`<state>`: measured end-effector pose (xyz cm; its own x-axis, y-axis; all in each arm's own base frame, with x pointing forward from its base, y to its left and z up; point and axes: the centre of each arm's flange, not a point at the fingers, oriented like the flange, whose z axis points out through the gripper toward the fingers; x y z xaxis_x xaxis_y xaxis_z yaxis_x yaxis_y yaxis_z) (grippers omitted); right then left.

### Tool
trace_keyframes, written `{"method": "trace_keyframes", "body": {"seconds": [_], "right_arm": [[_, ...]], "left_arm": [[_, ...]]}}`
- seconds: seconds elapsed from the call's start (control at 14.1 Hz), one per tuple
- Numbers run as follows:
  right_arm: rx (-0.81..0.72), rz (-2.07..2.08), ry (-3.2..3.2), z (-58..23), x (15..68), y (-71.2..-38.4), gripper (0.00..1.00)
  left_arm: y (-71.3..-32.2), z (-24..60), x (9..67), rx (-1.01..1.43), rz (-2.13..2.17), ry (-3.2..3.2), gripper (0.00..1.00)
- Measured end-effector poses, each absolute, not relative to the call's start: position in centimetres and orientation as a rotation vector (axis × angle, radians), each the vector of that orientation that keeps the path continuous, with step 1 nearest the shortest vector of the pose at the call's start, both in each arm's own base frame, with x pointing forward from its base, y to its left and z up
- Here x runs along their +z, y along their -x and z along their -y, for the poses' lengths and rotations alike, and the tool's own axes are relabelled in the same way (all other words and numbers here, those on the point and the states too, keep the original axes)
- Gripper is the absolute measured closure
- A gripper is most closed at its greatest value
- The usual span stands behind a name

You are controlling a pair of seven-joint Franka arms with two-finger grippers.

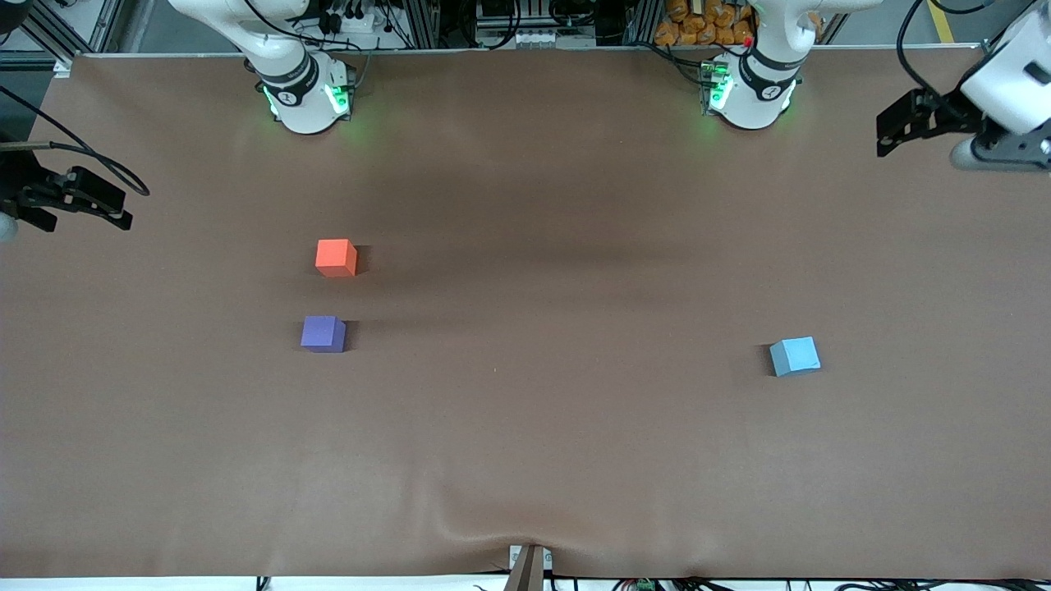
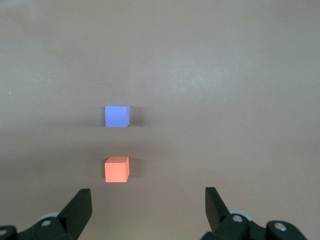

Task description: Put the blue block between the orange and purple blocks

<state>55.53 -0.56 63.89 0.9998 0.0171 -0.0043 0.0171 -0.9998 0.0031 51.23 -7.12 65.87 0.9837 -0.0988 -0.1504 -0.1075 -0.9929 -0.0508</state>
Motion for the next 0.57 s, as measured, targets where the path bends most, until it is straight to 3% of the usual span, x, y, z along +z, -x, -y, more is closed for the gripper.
{"method": "trace_keyframes", "body": {"seconds": [0.57], "right_arm": [[-0.009, -0.027, -3.138, 0.5, 63.9, -55.5, 0.0]], "left_arm": [[-55.7, 7.0, 59.5, 0.325, -0.157, 3.028, 0.0]]}}
